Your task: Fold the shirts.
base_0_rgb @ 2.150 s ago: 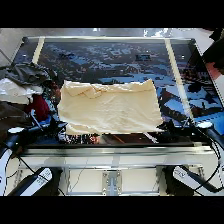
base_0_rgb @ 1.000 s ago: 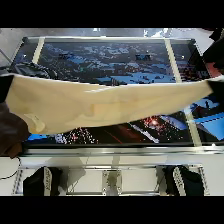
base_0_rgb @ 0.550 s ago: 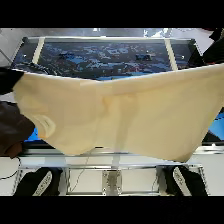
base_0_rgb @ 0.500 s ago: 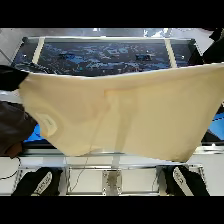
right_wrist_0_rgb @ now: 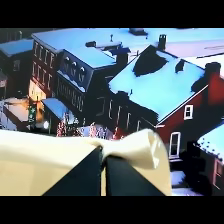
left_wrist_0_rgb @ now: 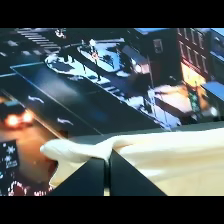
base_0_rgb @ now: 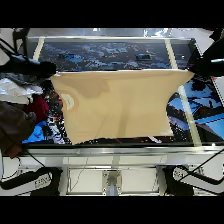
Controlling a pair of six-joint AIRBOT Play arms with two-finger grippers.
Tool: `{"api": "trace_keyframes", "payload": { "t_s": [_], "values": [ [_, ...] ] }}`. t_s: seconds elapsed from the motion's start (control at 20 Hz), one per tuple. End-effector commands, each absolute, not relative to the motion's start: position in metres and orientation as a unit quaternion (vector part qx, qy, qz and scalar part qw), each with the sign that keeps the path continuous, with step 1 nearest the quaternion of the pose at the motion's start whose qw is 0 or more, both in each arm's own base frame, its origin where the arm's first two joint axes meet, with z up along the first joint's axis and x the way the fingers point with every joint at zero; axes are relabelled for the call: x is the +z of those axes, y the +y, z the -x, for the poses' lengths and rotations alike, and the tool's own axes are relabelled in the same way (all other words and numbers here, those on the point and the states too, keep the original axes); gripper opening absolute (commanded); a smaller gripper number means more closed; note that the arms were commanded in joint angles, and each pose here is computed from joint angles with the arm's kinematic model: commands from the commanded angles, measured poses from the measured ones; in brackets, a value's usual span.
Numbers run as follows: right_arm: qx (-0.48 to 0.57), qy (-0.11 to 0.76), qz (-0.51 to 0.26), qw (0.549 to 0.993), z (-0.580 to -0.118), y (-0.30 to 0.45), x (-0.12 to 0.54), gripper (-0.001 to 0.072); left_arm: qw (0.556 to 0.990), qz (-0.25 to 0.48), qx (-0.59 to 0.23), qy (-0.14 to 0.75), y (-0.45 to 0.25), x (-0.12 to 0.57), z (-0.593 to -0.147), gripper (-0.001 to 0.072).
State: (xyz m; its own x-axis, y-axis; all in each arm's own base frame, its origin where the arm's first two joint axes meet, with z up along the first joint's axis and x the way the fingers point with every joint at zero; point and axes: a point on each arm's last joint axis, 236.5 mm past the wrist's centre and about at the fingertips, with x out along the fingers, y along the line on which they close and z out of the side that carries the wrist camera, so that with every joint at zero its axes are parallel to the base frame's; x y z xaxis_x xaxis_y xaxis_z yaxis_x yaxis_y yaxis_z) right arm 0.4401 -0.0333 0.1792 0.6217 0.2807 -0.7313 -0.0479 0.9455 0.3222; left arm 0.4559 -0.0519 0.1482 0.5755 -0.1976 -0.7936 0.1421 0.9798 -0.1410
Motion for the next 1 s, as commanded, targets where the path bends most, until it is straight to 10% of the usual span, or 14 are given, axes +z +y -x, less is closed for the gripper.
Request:
{"api": "trace_keyframes", "payload": {
  "t_s": [0.0,0.05,0.15,0.2,0.6,0.95],
  "values": [
    [0.089,0.421,-0.153,0.890,-0.490,-0.029,0.136,0.0013,0.885,0.039,-0.080,0.457,-0.049,0.088,-0.506,0.0016],
    [0.087,0.408,-0.162,0.894,-0.505,-0.025,0.131,0.0063,0.884,0.051,-0.071,0.460,-0.048,0.072,-0.517,0.0064],
    [0.079,0.371,-0.186,0.906,-0.530,-0.018,0.135,0.0430,0.893,0.072,-0.056,0.440,-0.045,0.066,-0.535,0.0637],
    [0.075,0.354,-0.184,0.914,-0.536,-0.019,0.142,0.0443,0.901,0.080,-0.049,0.424,-0.040,0.076,-0.540,0.0702],
    [0.002,0.571,-0.079,0.817,-0.376,-0.108,0.092,0.0391,0.891,0.043,0.043,0.449,0.055,0.112,-0.406,0.0698],
    [-0.049,0.457,-0.258,0.850,-0.284,-0.069,0.008,0.0395,0.761,0.394,0.087,0.508,-0.023,-0.037,-0.234,0.0698]
  ]
}}
